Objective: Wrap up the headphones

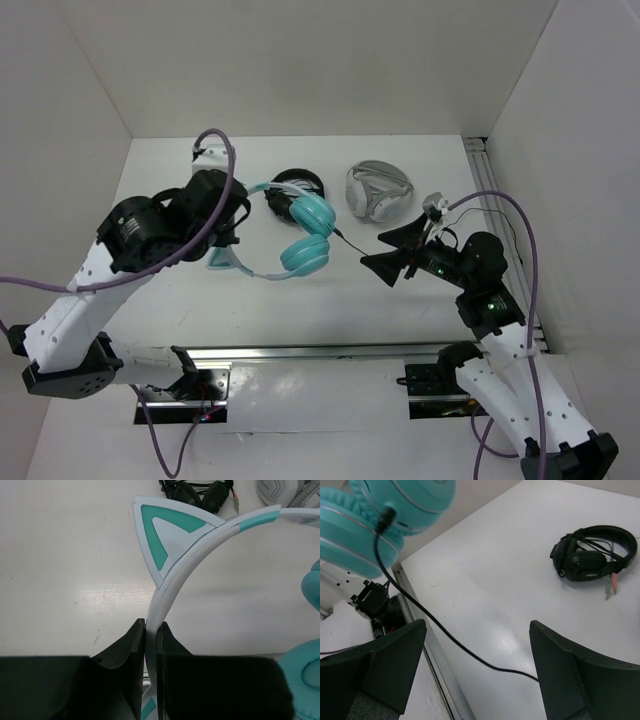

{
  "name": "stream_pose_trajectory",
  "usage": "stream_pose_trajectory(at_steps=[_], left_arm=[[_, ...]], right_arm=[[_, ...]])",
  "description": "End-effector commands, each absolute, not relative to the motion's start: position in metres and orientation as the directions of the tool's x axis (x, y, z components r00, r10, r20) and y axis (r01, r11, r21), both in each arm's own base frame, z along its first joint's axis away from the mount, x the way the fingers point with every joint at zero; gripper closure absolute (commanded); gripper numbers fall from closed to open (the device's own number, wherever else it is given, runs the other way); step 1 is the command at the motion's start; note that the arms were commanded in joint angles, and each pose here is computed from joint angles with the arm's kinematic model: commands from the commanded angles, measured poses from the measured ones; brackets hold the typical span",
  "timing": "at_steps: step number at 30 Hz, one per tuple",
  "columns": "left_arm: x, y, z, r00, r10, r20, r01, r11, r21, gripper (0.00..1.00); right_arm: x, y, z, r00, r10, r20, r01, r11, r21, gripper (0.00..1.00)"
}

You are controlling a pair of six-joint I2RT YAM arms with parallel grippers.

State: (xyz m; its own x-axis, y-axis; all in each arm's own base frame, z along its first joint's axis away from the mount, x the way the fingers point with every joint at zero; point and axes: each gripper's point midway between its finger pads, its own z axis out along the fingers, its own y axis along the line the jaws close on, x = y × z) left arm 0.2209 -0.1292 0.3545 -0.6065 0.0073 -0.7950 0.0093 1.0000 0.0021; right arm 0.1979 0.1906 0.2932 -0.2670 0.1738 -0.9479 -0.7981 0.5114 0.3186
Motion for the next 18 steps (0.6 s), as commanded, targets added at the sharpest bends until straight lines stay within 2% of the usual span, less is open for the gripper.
stream_pose_trajectory(at_steps=[1,6,7,11,12,18], left_arm=[[0.216,-0.118,0.385,-0.559,-0.027,-0.829,0.045,0.997,-0.063,1.0],[0.216,-0.113,0.403,-0.536,-0.061,-0.842,0.056,0.993,-0.108,1.0],[0.216,-0.113,0.403,-0.542,-0.066,-0.838,0.058,0.992,-0.116,1.0],[0.214,-0.115,0.413,-0.532,-0.092,-0.842,0.076,0.985,-0.155,1.0],[0.215,-0.113,0.413,-0.53,-0.087,-0.843,0.072,0.986,-0.148,1.0],[0.216,-0.1,0.42,-0.511,-0.121,-0.851,0.038,0.986,-0.163,1.0]], right_arm=[[0.196,0.207,0.313,-0.149,0.189,-0.971,-0.872,0.437,0.219,0.1],[0.206,0.228,0.282,-0.2,0.167,-0.965,-0.865,0.432,0.254,0.22],[0.208,0.231,0.281,-0.182,0.169,-0.969,-0.866,0.438,0.24,0.28],[0.218,0.243,0.267,-0.186,0.166,-0.968,-0.857,0.455,0.242,0.43],[0.221,0.244,0.26,-0.193,0.161,-0.968,-0.855,0.456,0.247,0.51],[0.233,0.245,0.232,-0.216,0.164,-0.963,-0.829,0.491,0.269,0.55]])
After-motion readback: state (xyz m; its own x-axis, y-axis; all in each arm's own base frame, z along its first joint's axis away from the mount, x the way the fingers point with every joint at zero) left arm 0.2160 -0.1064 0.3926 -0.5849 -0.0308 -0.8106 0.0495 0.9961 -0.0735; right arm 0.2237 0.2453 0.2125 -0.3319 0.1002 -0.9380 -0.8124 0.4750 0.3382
